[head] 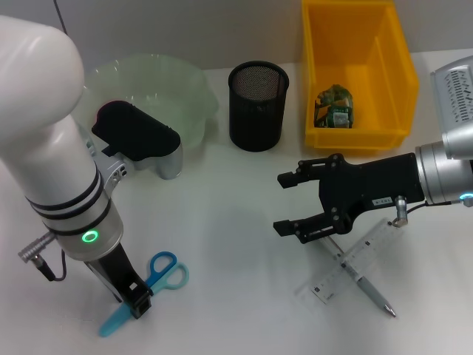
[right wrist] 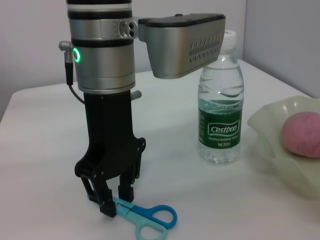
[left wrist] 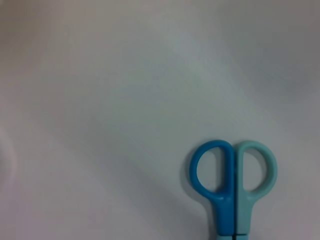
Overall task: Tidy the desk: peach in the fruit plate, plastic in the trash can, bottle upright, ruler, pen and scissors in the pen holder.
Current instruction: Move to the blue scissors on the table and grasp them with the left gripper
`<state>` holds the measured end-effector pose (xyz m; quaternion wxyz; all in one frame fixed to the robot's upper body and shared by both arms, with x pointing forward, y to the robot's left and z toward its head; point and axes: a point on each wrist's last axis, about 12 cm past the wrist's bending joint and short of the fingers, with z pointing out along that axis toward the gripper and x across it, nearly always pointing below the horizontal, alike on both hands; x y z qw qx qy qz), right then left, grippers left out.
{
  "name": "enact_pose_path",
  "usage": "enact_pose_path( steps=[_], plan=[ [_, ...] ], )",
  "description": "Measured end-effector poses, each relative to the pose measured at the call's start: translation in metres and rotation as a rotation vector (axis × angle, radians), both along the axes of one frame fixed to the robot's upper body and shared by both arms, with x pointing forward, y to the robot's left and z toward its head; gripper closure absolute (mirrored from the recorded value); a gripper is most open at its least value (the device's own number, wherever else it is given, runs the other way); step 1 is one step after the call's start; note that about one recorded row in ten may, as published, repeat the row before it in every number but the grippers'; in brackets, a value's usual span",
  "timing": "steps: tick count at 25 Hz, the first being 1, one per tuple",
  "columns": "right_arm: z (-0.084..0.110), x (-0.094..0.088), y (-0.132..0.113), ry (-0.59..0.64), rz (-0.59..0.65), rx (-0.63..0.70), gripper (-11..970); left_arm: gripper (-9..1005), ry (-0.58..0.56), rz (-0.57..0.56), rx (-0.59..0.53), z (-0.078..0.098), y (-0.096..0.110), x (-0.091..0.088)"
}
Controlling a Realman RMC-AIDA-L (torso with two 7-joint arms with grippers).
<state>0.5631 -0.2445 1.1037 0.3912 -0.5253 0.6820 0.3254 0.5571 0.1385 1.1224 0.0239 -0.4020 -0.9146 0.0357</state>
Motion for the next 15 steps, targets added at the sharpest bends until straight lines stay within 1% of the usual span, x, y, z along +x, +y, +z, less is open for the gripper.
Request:
enact_pose_path(
  steps=[15],
  plan=[
    [-0.0003, -0.0004, -0.0004, 0.001, -0.001, 0.000, 145, 660, -0.002, -0.004, 0.010, -0.0014, 0.0005, -0.0002]
  ],
)
